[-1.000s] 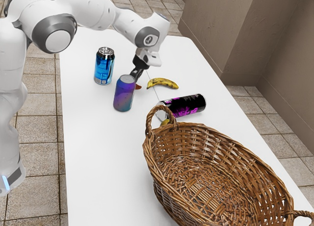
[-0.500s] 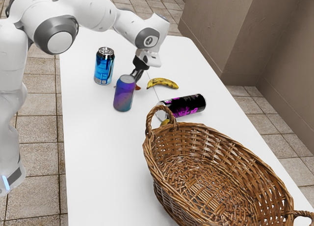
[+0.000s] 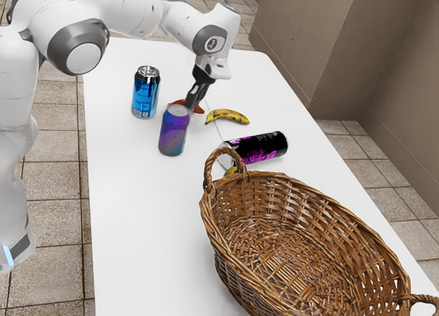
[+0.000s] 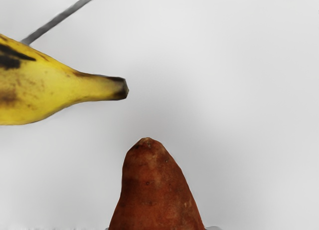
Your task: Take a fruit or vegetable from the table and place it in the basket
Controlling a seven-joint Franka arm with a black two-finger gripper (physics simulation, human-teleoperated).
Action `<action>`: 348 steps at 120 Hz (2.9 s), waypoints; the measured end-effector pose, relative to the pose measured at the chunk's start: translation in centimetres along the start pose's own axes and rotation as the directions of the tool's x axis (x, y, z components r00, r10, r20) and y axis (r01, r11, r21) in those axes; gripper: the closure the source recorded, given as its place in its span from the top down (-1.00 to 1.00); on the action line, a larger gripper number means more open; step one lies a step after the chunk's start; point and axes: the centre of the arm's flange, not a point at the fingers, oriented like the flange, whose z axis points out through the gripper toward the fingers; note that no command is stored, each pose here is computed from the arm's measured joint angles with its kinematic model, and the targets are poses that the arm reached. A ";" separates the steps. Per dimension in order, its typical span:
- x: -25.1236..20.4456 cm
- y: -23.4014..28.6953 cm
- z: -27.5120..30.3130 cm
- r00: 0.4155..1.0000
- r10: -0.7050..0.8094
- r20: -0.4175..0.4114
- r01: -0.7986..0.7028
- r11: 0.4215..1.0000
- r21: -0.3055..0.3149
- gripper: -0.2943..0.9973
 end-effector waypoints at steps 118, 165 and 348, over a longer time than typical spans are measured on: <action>23.7 41.2 -19.7 0.610 0.785 -0.111 -0.774 0.620 0.130 -0.28; 25.2 48.0 -18.1 0.552 0.830 -0.084 -0.824 0.558 0.096 -0.28; 8.2 -1.5 -5.6 0.992 -0.126 0.004 0.127 0.991 -0.033 0.54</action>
